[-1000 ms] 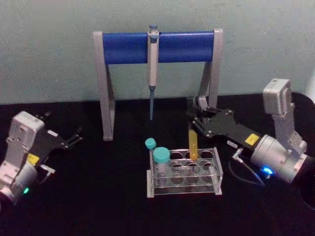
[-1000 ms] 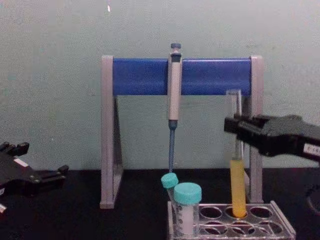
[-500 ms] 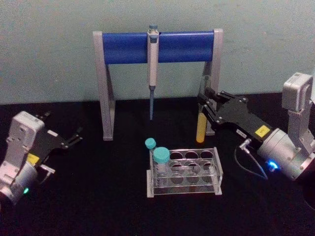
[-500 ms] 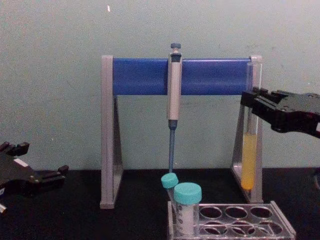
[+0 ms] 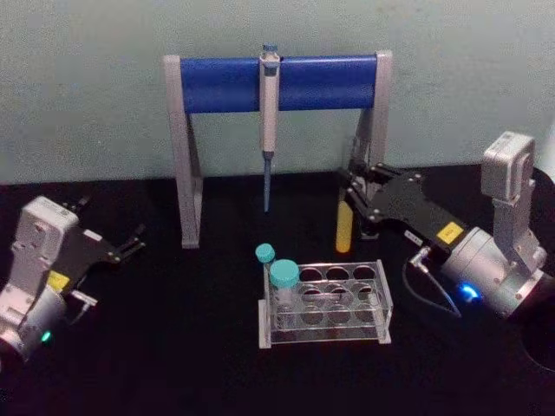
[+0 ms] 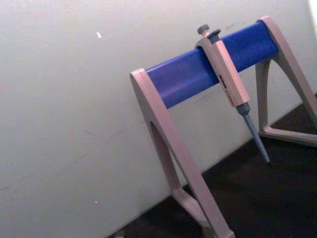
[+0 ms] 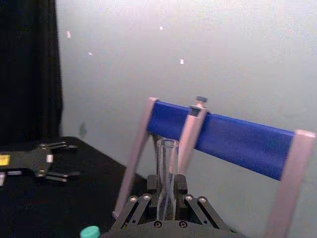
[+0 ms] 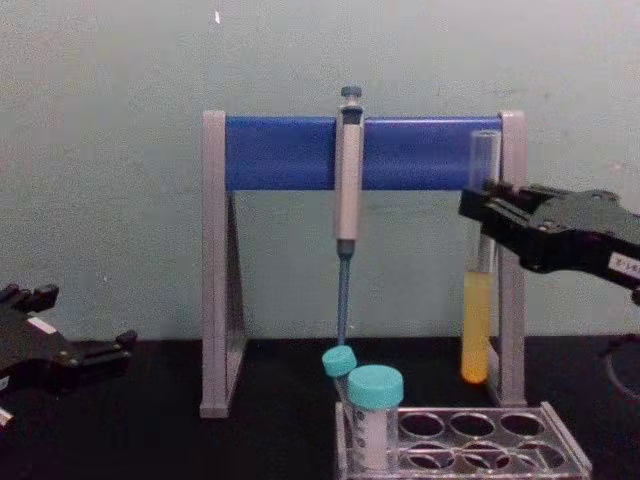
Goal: Pick up the test tube from the test tube rack, shake it, then place it back into the test tube rack.
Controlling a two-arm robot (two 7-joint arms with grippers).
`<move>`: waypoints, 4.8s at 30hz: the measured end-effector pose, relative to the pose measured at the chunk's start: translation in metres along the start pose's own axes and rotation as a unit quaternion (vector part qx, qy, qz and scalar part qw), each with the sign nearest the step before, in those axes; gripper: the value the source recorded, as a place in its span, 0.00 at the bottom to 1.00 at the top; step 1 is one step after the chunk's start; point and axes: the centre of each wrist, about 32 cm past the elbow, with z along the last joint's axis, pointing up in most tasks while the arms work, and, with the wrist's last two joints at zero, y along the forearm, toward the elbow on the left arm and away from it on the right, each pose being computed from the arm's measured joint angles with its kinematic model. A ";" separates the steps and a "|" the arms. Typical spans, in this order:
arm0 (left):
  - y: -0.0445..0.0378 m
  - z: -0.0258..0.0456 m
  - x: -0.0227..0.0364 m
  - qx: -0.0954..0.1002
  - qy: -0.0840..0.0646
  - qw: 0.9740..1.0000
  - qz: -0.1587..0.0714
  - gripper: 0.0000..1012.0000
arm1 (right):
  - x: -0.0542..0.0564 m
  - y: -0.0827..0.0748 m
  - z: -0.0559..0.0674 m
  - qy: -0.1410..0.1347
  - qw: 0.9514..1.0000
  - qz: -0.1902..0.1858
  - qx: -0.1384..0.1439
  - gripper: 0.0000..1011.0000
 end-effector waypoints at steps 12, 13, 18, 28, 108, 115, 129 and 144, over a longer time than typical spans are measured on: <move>0.0000 0.0000 0.0000 0.000 0.000 1.000 0.000 0.99 | 0.005 -0.001 0.003 0.035 0.997 0.075 0.004 0.22; 0.0000 0.0000 0.0000 0.000 0.000 1.000 0.000 0.99 | 0.007 -0.003 0.005 0.039 0.996 0.084 0.002 0.22; 0.0000 0.0000 0.0000 0.000 0.000 1.000 0.000 0.99 | 0.011 -0.012 0.012 0.051 0.993 0.103 -0.006 0.22; 0.0000 0.0000 0.0000 0.000 0.000 1.000 0.000 0.99 | 0.021 -0.037 0.035 0.021 0.994 0.090 -0.056 0.22; 0.0000 0.0000 0.0000 0.000 0.000 1.000 0.000 0.99 | 0.017 -0.025 0.028 -0.052 0.998 0.010 -0.028 0.22; 0.0000 0.0000 0.0000 0.000 0.000 1.000 0.000 0.99 | 0.010 -0.010 0.020 -0.039 0.999 0.001 -0.008 0.22; 0.0000 0.0000 0.0000 0.000 0.000 1.000 0.000 0.99 | 0.014 0.001 0.013 0.050 0.992 0.114 0.022 0.22; 0.0000 0.0000 0.0000 0.000 0.000 1.000 0.000 0.99 | 0.029 -0.029 0.023 0.036 0.989 0.140 -0.016 0.22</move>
